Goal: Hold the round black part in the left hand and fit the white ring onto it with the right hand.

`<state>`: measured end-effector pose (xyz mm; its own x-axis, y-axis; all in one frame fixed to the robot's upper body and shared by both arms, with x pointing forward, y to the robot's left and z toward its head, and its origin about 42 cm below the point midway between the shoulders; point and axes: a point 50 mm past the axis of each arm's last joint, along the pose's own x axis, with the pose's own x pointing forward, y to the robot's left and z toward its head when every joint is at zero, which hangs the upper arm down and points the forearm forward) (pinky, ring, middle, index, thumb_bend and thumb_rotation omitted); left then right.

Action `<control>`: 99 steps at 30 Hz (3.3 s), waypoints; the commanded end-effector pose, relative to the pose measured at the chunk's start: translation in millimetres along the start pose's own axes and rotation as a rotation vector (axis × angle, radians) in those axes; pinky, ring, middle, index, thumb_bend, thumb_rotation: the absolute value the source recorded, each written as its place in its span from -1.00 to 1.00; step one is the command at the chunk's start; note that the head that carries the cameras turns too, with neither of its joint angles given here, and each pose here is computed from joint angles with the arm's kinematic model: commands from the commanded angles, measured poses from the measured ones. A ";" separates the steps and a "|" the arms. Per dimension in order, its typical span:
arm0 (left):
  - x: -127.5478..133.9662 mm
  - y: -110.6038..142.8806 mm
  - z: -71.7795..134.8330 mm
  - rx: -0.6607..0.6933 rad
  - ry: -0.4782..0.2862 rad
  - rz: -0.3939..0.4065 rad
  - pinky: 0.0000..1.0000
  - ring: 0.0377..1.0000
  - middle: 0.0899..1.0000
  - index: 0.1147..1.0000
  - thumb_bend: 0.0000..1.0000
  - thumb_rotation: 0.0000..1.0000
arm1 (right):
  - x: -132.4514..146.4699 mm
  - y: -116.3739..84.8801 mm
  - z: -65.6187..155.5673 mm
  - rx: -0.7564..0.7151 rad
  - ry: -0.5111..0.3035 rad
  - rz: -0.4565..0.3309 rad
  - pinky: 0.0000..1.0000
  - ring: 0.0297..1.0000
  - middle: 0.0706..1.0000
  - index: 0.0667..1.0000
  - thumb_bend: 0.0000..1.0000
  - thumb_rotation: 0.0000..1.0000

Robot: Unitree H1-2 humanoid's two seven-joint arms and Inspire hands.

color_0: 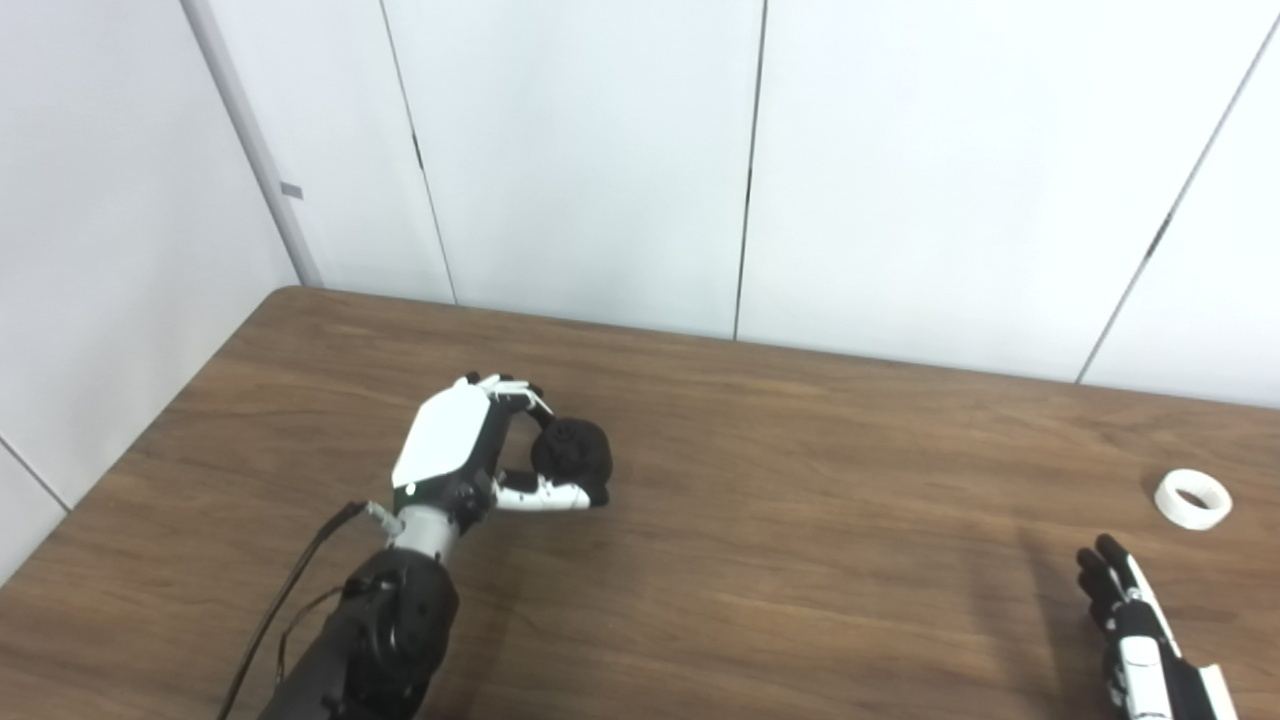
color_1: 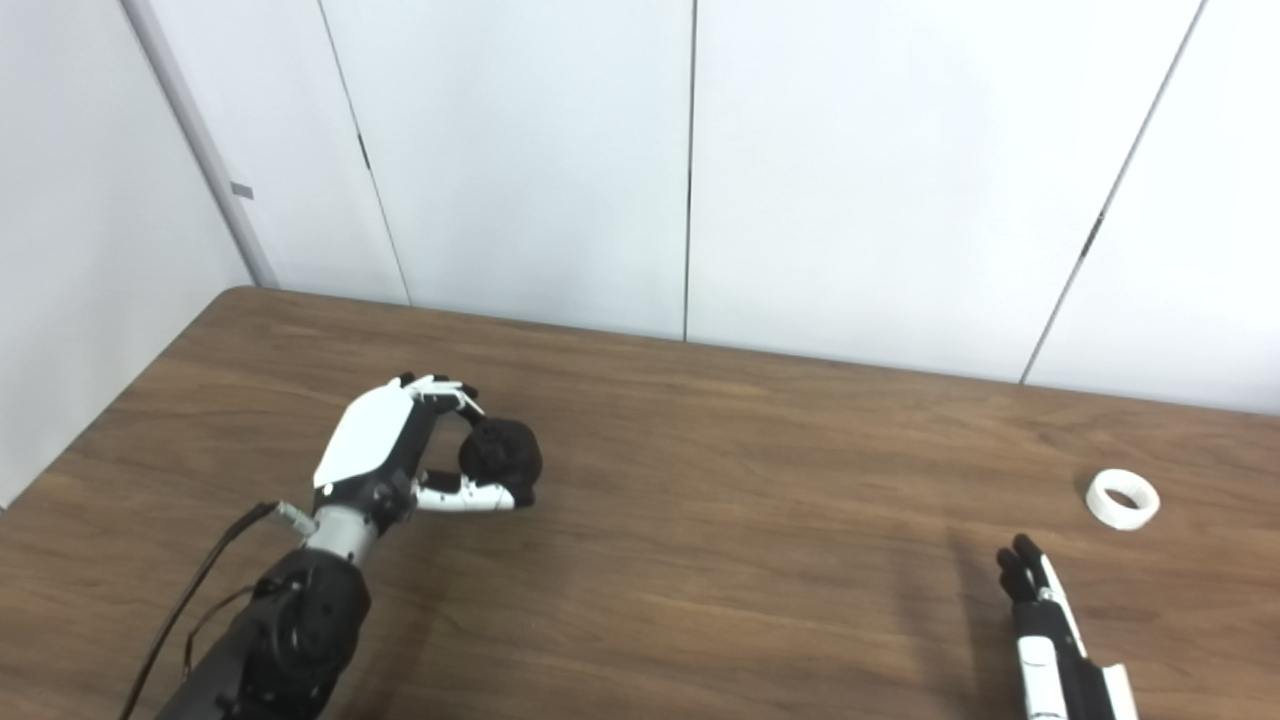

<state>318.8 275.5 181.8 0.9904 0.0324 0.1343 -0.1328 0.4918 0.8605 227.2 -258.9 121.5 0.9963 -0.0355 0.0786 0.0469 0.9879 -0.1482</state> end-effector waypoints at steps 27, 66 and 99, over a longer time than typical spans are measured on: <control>-94.9 -73.3 81.8 0.040 -0.370 -0.253 1.00 0.90 0.60 -0.16 0.05 -0.89 | -3.7 27.9 11.1 -0.004 -0.037 -0.017 1.00 0.86 0.81 0.83 -0.07 1.00; -113.5 -100.0 46.5 0.062 -0.378 -0.296 1.00 0.85 0.58 -0.16 0.05 -0.90 | 55.8 -28.3 73.9 -0.331 -0.052 -0.199 0.57 0.67 0.70 0.59 0.35 -0.20; -112.6 -85.2 29.0 0.075 -0.374 -0.314 1.00 0.77 0.51 -0.17 0.05 -0.90 | 206.2 -122.9 110.9 -0.841 0.134 -0.250 1.00 1.00 0.95 0.45 0.73 -0.51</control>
<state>221.6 191.9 113.5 0.8949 -0.4394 0.0779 0.1259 0.4161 0.9006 408.2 -367.9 234.4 0.9529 -0.3030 0.0155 0.1898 0.5553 -0.8097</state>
